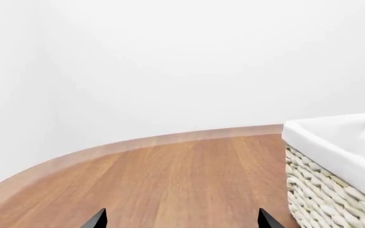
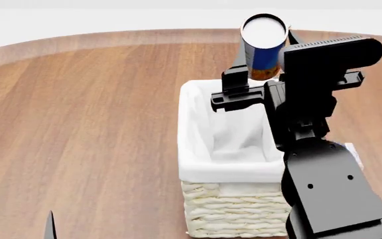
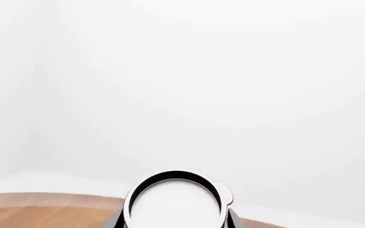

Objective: Pick up the alphabet soup and put it in the basket.

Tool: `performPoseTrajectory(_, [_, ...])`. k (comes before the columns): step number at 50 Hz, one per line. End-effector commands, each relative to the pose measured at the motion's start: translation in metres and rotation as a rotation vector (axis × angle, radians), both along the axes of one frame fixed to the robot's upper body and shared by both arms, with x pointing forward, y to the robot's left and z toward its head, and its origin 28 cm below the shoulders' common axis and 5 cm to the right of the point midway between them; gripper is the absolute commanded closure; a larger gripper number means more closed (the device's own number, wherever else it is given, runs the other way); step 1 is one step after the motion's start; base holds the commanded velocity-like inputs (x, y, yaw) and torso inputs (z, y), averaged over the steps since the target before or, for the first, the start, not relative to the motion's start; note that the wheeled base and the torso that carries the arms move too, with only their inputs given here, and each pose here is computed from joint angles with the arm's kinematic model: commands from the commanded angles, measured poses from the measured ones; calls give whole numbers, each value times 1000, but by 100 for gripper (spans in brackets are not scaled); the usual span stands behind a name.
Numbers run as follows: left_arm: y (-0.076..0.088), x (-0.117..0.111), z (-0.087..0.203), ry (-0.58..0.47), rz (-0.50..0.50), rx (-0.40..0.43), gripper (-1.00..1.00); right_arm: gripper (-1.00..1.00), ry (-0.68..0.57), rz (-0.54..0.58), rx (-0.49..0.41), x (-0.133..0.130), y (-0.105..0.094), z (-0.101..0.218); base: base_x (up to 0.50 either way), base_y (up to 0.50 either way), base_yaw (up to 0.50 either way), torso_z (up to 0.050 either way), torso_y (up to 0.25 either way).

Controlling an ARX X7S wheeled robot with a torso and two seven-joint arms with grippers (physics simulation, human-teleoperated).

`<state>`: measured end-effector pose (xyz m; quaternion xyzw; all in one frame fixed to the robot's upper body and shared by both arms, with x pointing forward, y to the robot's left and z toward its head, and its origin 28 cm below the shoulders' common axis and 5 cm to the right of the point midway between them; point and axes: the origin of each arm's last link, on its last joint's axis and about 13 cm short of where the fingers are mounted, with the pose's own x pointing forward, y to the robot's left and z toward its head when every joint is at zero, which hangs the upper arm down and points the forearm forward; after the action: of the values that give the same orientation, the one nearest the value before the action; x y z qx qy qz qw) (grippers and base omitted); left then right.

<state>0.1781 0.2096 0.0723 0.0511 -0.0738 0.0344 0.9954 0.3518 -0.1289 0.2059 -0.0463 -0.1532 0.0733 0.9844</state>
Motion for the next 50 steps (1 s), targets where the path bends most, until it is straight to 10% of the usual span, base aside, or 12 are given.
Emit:
performPoseTrajectory(1, [0,1,0,0,1,0,-100,100,21,-6,-55,33,6,13,0,0,0,0,0])
performPoseTrajectory(50, [2,0,0,2,9,-6,-100,100,406,-74,-176,80,5,-17,0,0,0,0,1])
